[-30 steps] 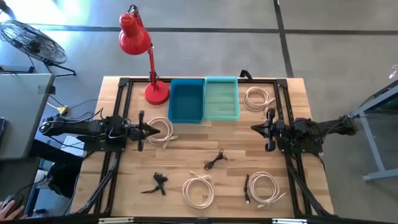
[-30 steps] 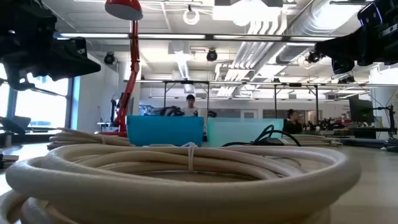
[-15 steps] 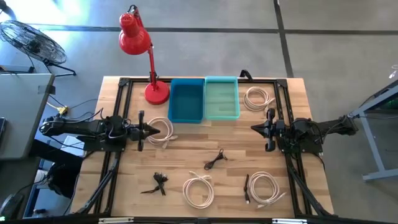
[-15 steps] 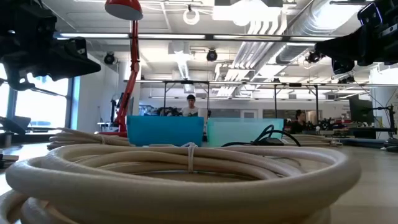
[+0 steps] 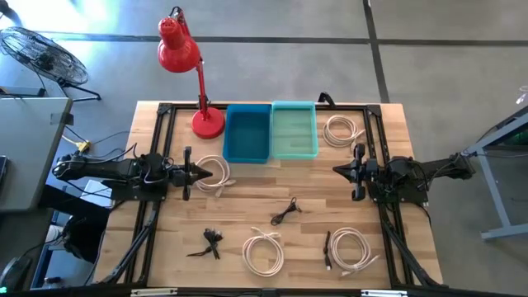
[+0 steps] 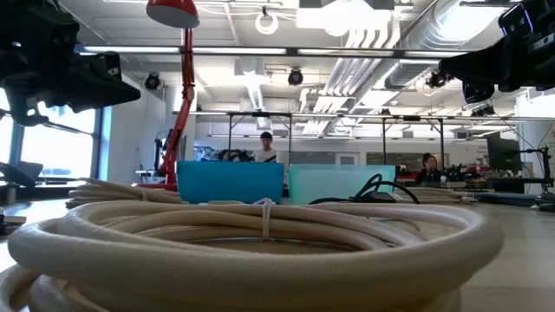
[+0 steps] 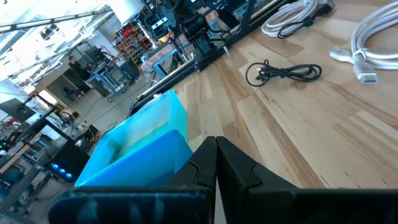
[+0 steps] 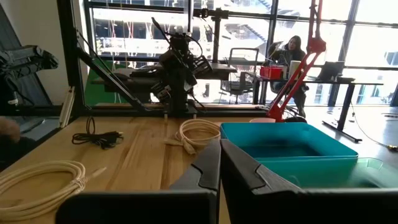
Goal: Pick & Place USB Port
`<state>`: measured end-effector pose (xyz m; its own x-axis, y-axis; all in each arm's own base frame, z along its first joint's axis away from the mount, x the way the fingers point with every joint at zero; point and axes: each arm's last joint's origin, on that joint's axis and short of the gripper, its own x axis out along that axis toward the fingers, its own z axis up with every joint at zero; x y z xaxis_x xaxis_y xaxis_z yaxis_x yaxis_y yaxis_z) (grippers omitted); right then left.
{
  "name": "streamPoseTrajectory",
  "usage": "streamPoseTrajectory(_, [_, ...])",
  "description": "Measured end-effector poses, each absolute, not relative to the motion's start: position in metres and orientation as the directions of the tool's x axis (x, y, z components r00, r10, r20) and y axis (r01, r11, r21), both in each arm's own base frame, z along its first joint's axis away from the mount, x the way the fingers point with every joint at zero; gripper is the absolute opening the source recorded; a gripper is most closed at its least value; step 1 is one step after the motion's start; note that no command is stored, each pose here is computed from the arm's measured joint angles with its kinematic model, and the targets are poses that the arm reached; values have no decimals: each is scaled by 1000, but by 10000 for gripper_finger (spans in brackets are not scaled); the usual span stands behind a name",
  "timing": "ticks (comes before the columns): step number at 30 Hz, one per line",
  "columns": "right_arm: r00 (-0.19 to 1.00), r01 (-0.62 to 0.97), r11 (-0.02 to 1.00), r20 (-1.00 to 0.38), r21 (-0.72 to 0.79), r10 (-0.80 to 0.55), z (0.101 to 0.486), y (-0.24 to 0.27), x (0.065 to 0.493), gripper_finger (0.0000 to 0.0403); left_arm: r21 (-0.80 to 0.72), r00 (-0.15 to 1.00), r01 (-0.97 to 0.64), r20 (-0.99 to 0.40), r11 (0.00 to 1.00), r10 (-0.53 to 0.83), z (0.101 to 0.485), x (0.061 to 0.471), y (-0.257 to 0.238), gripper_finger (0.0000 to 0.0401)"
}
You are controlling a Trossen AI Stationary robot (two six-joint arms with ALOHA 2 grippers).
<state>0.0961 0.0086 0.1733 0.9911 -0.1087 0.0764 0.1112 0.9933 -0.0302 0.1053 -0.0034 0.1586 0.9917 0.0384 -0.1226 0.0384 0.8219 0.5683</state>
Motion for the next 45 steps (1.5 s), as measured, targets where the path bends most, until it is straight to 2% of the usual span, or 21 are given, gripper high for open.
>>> streamPoseTrajectory(26, [991,111,993,77,-30,-109,173,9,96,0,569,992,38,-122,821,39,159,105,-3,2])
streamPoseTrajectory(33, [991,111,993,76,-30,-109,173,9,96,0,721,992,52,-114,692,45,159,105,-3,2])
streamPoseTrajectory(45, [987,108,993,120,-46,-102,178,9,96,0,725,993,52,-110,686,41,160,105,-3,2])
